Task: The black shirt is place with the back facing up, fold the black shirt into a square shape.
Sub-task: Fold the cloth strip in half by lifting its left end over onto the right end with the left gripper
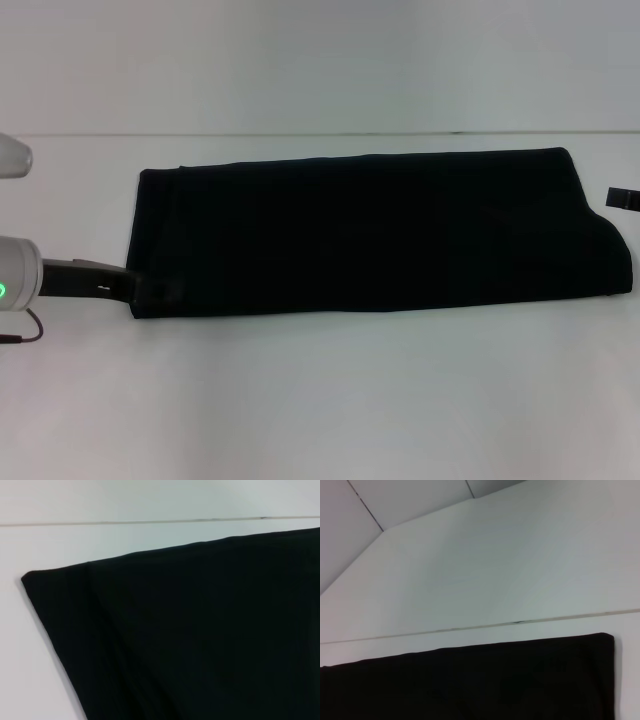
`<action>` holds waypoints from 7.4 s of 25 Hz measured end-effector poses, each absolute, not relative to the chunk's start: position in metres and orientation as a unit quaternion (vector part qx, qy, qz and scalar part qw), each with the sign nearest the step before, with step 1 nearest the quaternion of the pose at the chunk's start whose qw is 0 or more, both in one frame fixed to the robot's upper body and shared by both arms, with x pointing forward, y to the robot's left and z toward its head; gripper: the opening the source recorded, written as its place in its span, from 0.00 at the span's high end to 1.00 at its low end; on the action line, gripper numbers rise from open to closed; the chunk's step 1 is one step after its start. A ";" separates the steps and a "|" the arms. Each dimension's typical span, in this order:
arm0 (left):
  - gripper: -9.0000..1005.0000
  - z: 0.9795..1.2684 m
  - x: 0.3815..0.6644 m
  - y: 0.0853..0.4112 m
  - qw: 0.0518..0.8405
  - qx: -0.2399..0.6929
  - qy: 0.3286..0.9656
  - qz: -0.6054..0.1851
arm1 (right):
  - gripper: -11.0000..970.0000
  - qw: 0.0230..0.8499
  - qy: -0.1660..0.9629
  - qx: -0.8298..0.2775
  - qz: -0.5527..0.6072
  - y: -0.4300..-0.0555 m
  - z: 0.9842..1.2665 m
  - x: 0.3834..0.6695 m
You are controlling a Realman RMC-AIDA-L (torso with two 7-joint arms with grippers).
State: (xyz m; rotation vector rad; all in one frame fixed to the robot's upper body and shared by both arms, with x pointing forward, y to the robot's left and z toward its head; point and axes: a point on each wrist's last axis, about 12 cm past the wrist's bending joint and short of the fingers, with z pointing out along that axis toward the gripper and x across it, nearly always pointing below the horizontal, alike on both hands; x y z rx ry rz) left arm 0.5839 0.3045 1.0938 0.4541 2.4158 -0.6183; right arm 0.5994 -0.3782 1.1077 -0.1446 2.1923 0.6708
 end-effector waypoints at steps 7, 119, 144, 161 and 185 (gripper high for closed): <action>0.55 1.093 0.585 0.304 0.297 0.173 0.910 -0.231 | 0.29 0.407 0.874 -0.061 0.259 -0.380 1.109 0.600; 0.04 1.077 0.558 0.308 0.126 -0.191 0.834 -0.502 | 0.07 0.441 0.750 -0.341 0.357 -0.272 1.149 0.613; 0.04 1.056 0.549 0.329 0.120 -0.356 0.788 -0.487 | 0.07 0.470 0.733 -0.335 0.361 -0.262 1.153 0.618; 0.04 1.048 0.548 0.328 0.119 -0.376 0.783 -0.481 | 0.07 0.476 0.734 -0.330 0.356 -0.260 1.151 0.620; 0.04 1.047 0.552 0.323 0.116 -0.378 0.782 -0.482 | 0.07 0.481 0.733 -0.335 0.345 -0.258 1.156 0.626</action>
